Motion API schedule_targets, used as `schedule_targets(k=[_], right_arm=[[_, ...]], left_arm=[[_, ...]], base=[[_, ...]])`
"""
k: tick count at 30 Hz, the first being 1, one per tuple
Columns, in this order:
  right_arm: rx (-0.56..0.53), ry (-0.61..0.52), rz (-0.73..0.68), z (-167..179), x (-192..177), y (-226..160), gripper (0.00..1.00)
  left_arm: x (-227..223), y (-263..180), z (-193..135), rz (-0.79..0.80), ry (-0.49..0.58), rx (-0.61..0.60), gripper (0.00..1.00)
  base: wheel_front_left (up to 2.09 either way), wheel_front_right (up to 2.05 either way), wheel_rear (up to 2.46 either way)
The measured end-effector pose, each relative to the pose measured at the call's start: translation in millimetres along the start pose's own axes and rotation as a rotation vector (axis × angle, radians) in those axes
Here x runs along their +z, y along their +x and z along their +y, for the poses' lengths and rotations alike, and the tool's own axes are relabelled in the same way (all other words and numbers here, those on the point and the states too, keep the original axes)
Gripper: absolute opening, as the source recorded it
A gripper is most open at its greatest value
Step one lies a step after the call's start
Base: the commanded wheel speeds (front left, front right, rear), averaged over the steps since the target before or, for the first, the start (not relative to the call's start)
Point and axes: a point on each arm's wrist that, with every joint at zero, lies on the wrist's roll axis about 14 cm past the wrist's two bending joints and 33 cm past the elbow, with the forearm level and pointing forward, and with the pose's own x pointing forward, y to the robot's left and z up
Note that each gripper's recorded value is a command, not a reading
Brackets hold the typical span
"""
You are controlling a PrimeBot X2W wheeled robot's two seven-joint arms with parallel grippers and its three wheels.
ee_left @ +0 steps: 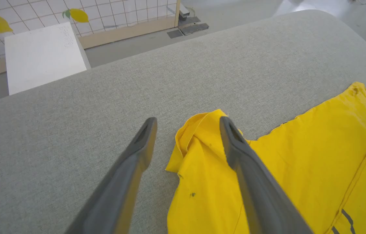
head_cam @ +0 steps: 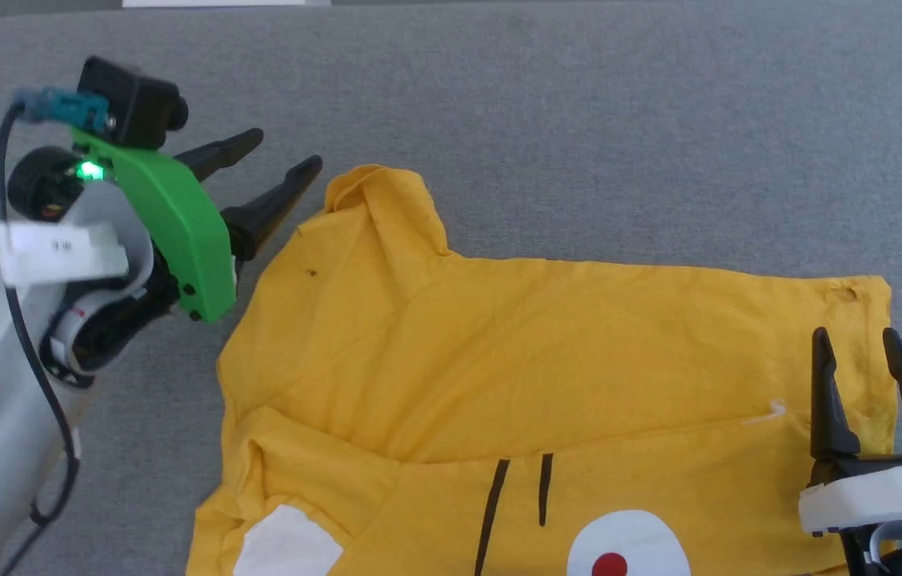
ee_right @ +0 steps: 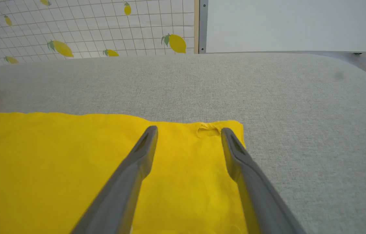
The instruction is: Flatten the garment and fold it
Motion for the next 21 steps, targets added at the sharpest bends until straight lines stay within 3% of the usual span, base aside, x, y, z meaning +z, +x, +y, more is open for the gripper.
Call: schedule_targets(k=[8,16,21], right_arm=[[-0.052,0.006,0.061,-16,-24,-7,1.00],[-0.103,0.002,0.098,-32,-38,-14,1.00],[-0.112,0.003,0.098,-34,-39,-13,1.00]], left_arm=[[-36,28,-8,0.251,-0.037,-0.129,1.00],[-60,48,-15,0.324,-0.062,-0.200,1.00],[-64,59,5,0.297,-0.010,-0.144,1.00]], base=[[0.00,0.00,0.00],[0.00,0.00,0.00],[0.00,0.00,0.00]])
